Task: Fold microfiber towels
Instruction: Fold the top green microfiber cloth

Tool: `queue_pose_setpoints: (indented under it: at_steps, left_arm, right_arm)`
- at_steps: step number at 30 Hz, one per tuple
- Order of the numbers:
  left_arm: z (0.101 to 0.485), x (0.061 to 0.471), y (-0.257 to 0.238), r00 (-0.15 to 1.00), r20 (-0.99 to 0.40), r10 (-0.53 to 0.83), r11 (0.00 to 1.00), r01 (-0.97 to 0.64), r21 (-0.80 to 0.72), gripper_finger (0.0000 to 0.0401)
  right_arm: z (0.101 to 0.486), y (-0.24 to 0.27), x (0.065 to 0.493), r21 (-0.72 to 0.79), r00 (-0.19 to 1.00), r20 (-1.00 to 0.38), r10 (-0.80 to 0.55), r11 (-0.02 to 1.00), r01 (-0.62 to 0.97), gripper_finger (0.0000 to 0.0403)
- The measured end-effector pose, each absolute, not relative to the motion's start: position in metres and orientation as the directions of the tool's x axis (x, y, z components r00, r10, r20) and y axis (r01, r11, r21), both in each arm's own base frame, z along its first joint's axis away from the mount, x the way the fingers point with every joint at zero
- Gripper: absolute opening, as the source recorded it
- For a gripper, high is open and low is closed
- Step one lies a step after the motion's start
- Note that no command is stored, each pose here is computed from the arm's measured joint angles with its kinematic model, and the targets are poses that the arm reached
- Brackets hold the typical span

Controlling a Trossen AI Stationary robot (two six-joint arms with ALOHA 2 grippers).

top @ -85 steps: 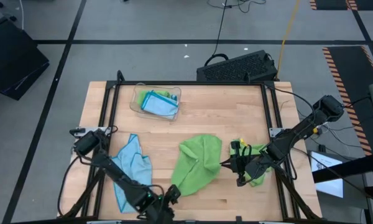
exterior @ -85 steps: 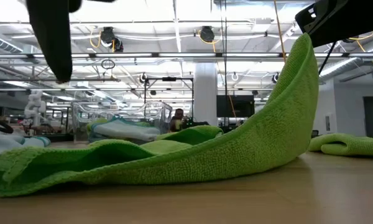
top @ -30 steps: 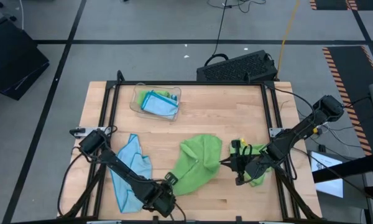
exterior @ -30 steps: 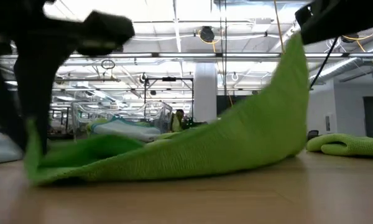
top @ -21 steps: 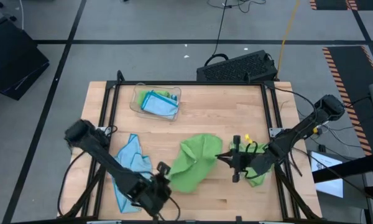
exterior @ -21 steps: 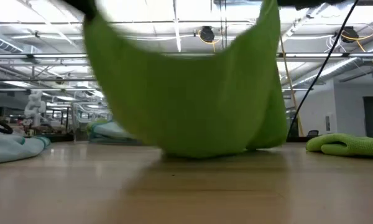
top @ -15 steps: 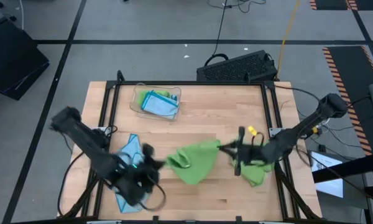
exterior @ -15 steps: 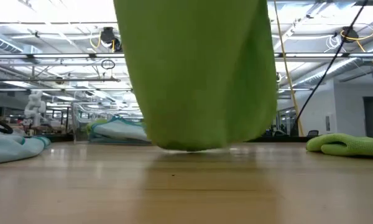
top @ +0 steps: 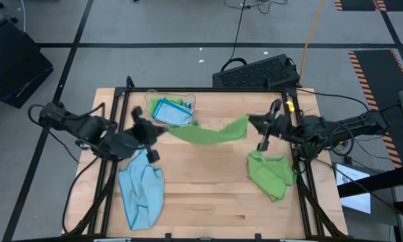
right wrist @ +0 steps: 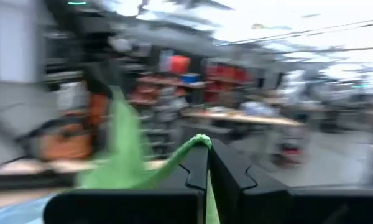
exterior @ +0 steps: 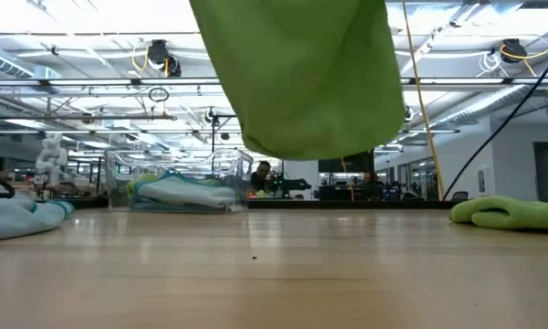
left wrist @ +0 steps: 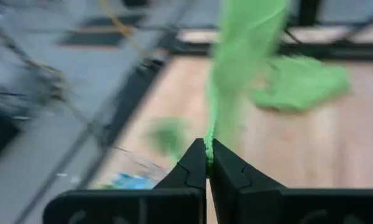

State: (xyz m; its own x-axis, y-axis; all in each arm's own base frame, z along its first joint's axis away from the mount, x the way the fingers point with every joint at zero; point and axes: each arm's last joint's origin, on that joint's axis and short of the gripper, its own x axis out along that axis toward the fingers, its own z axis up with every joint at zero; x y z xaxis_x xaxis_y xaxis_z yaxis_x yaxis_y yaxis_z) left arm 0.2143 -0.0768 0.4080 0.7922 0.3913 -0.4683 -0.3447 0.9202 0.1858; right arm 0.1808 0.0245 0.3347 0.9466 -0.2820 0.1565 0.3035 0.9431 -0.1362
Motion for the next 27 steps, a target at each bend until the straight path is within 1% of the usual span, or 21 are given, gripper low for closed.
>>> queue_pose_setpoints:
  at_steps: [2,5,7,10,12,14,16,19,23,27]
  left_arm:
    - [0.397,0.22,-0.081,0.782,-0.514,0.353,0.936,-0.299,0.187,0.0008]
    - [0.378,0.229,-0.086,0.751,-0.57,0.335,0.942,-0.248,0.226,0.0009]
    - [0.368,0.232,-0.087,0.728,-0.584,0.359,0.932,-0.251,0.26,0.0005]
    - [0.361,0.234,-0.081,0.7,-0.555,0.448,0.894,-0.337,0.297,0.0006]
    - [0.361,0.237,-0.08,0.714,-0.545,0.44,0.897,-0.33,0.293,0.0005]
    - [0.359,0.24,-0.083,0.739,-0.551,0.387,0.921,-0.277,0.275,0.0004]
    - [0.358,0.242,-0.087,0.762,-0.559,0.326,0.943,-0.225,0.244,0.0006]
    - [0.356,0.241,-0.089,0.761,-0.574,0.302,0.951,-0.199,0.237,0.0008]
    - [0.353,0.241,-0.088,0.748,-0.583,0.317,0.946,-0.205,0.251,0.0004]
    - [0.354,0.241,-0.082,0.73,-0.53,0.431,0.899,-0.296,0.324,0.0008]
  right_arm:
    - [0.33,0.026,0.182,-0.133,0.967,0.117,-0.227,0.961,0.242,0.0004]
    - [0.326,0.027,0.183,-0.132,0.968,0.081,-0.237,0.96,0.246,0.0004]
    - [0.326,0.026,0.183,-0.134,0.957,0.082,-0.279,0.948,0.288,0.0004]
    - [0.33,0.023,0.182,-0.159,0.919,0.116,-0.378,0.906,0.392,0.0004]
    - [0.332,0.022,0.181,-0.165,0.907,0.125,-0.402,0.893,0.418,0.0004]
    - [0.33,0.023,0.182,-0.171,0.921,0.108,-0.375,0.905,0.389,0.0004]
    - [0.324,0.025,0.184,-0.172,0.942,0.063,-0.329,0.926,0.335,0.0004]
    - [0.316,0.026,0.186,-0.162,0.955,-0.002,-0.298,0.942,0.293,0.0004]
    - [0.313,0.026,0.188,-0.162,0.952,-0.03,-0.305,0.941,0.296,0.0004]
    - [0.315,0.02,0.19,-0.2,0.924,-0.006,-0.383,0.906,0.374,0.0004]
